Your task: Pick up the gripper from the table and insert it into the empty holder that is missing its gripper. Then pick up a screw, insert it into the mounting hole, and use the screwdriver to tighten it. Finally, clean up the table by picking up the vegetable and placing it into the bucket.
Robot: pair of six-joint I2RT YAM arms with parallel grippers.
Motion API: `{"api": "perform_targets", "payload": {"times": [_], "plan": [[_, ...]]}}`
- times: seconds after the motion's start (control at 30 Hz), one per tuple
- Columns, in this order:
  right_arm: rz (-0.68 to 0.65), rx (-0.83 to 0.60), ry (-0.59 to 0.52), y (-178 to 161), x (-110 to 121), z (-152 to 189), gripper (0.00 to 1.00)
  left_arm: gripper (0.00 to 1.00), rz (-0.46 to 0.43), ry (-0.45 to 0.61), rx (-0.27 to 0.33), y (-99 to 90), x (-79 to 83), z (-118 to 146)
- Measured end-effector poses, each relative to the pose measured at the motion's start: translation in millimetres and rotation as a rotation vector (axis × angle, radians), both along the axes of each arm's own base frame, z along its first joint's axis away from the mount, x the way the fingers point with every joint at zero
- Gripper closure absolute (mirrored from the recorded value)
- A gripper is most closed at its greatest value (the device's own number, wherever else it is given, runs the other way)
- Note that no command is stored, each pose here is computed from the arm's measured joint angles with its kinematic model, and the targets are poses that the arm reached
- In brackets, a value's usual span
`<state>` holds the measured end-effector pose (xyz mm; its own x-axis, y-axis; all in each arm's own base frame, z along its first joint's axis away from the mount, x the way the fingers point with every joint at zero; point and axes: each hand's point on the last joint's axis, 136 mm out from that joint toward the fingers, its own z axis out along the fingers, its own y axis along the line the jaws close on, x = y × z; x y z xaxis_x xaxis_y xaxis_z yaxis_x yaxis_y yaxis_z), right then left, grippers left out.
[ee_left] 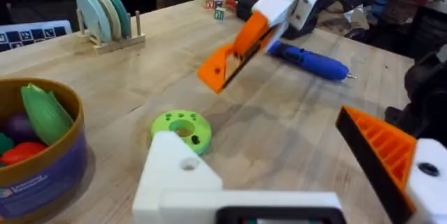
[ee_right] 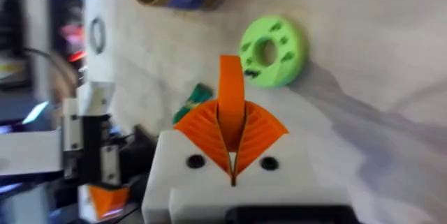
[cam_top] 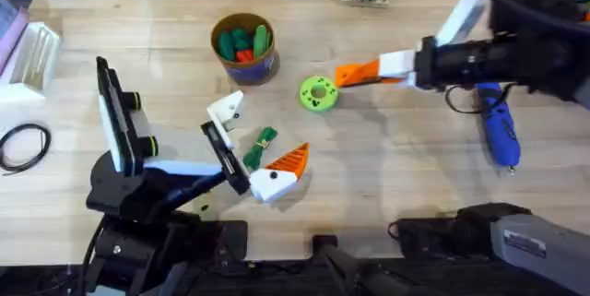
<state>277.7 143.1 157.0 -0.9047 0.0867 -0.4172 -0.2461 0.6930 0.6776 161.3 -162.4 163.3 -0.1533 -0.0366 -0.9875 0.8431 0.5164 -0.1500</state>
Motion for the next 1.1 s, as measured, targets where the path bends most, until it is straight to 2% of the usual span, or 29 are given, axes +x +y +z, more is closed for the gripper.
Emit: {"api": "perform_targets", "payload": {"times": [0.2,0.43,0.67,0.83,1.1], "plan": [[0.153,0.237,0.249,54,-14,-20,0.991,0.013,0.000,0.000,0.000,0.0,0.0,0],[0.337,0.432,0.418,97,-38,-20,0.991,0.014,0.000,0.000,0.000,0.0,0.0,0],[0.473,0.507,0.382,128,-49,1,0.991,0.014,0.000,0.000,0.000,0.0,0.0,0],[0.479,0.542,0.365,132,-41,13,0.991,0.014,0.000,0.000,0.000,0.0,0.0,0],[0.462,0.560,0.395,134,-37,20,0.991,0.014,0.000,0.000,0.000,0.0,0.0,0]]}}
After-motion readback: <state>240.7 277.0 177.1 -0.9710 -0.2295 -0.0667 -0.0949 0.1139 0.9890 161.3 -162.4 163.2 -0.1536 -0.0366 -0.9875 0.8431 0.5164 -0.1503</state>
